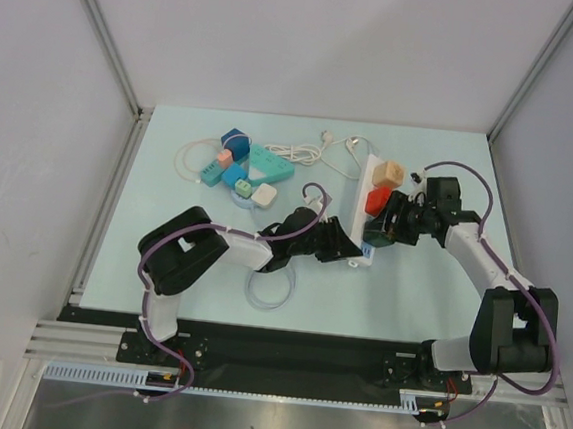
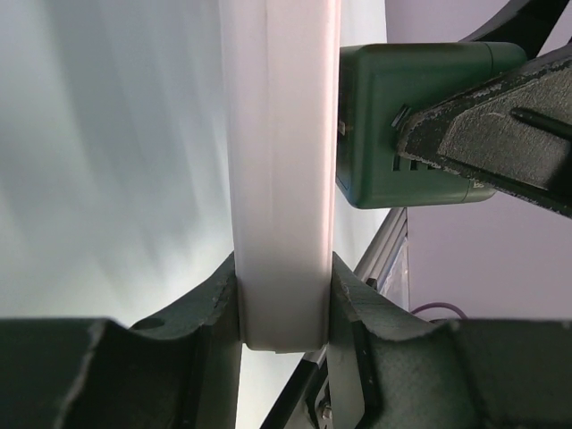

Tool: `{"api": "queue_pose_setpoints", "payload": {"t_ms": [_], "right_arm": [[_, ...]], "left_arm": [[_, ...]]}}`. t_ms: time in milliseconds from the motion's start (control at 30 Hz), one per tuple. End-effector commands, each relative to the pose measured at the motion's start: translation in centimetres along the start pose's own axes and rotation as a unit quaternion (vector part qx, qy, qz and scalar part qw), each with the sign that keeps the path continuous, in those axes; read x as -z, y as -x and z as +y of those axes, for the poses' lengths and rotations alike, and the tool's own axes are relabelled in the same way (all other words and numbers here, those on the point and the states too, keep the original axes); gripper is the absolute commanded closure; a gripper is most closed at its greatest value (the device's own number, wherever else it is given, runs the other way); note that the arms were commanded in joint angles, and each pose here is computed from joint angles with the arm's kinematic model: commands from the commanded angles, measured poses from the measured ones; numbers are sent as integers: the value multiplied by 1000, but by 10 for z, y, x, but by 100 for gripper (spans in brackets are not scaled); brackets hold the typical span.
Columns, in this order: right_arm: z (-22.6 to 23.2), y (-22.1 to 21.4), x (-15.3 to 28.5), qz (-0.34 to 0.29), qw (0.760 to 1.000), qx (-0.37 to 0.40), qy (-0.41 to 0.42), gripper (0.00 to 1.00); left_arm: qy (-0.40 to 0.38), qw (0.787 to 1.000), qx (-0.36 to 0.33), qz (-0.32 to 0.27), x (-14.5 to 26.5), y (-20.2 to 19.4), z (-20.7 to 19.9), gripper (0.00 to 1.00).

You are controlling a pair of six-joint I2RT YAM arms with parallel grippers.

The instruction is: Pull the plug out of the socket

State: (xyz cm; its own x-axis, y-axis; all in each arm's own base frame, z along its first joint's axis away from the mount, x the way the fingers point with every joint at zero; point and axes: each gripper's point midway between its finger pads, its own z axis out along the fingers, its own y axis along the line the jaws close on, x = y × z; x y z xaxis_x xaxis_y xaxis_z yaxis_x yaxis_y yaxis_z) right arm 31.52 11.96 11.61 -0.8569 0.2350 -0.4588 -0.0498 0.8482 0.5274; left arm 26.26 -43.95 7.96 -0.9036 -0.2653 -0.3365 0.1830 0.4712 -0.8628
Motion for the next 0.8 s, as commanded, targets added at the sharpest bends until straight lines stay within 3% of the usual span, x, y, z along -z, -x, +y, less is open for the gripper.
{"api": "queue_pose_setpoints", "payload": {"t_ms": [0, 133, 300, 433, 633, 767], "right_arm": [[-17, 40, 20, -57, 996, 65, -25, 100], [-23, 43, 16, -66, 995, 48, -64, 100], [7, 46, 8, -94, 976, 123, -151, 100], [31, 57, 8, -100, 972, 147, -151, 100], [13, 54, 21, -88, 972, 163, -146, 100], [2, 39, 30, -43, 984, 155, -81, 100]], "left_arm": [[71, 996, 3, -52, 16, 28, 38, 100], [73, 996, -3, -53, 15, 29, 39, 100], [84, 995, -10, -54, 11, 32, 41, 100], [90, 994, -13, -54, 11, 32, 44, 100], [92, 994, -17, -52, 13, 27, 51, 100], [82, 995, -16, -50, 12, 26, 50, 100]]}}
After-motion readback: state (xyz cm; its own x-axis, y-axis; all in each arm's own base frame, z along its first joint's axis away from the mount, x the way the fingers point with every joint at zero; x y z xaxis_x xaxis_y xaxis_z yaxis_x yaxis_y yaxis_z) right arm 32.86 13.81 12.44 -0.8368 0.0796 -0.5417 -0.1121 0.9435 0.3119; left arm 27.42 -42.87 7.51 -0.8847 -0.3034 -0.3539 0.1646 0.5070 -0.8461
